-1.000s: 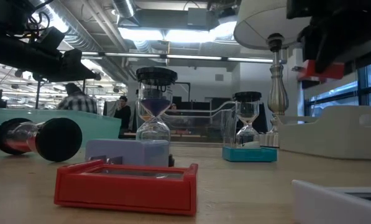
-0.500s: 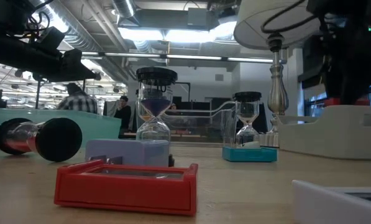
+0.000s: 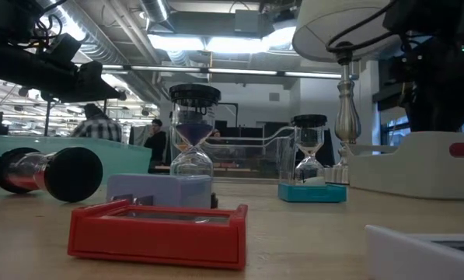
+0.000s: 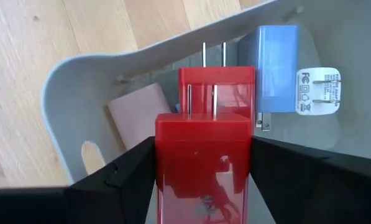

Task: Pick & Place Office items
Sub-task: Put the right red charger adapter into the gray bin, then put the left black hourglass with the blue sand into the green bin

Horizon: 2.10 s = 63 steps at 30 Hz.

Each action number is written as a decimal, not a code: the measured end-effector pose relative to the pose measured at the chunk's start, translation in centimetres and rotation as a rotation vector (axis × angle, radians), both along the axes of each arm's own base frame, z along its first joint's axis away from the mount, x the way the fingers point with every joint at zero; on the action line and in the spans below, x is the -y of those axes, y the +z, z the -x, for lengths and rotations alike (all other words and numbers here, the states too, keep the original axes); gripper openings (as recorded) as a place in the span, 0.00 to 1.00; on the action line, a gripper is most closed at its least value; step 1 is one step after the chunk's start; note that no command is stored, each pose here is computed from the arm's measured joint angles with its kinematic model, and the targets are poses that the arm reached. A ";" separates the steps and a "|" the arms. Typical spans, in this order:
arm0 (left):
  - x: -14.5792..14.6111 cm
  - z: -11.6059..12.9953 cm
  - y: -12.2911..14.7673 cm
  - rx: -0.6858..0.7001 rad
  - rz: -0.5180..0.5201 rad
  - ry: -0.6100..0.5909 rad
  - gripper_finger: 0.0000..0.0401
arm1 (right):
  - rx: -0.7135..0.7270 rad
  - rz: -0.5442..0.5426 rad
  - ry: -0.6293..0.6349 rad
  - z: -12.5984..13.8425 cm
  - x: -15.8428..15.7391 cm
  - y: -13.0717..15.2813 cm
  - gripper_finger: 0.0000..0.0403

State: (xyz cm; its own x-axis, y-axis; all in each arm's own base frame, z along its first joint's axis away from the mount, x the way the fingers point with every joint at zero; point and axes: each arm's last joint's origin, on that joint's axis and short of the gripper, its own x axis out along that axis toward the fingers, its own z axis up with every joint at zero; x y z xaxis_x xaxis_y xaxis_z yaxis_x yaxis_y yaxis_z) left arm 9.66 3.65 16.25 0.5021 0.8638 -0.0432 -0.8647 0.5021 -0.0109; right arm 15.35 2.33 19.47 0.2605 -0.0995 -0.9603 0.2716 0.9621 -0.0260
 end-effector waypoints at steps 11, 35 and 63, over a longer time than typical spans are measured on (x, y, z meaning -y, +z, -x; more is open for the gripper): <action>0.0 0.0 0.0 0.000 0.000 0.000 0.69 | -0.002 -0.011 -0.020 0.0 0.0 -0.1 0.71; 0.0 0.0 0.0 0.000 0.000 0.000 0.69 | 0.558 -0.053 -0.068 -4.0 -0.8 8.3 0.77; 0.0 0.0 0.1 0.019 0.004 -0.008 0.69 | 0.882 0.209 -0.043 -7.7 -2.7 9.7 0.71</action>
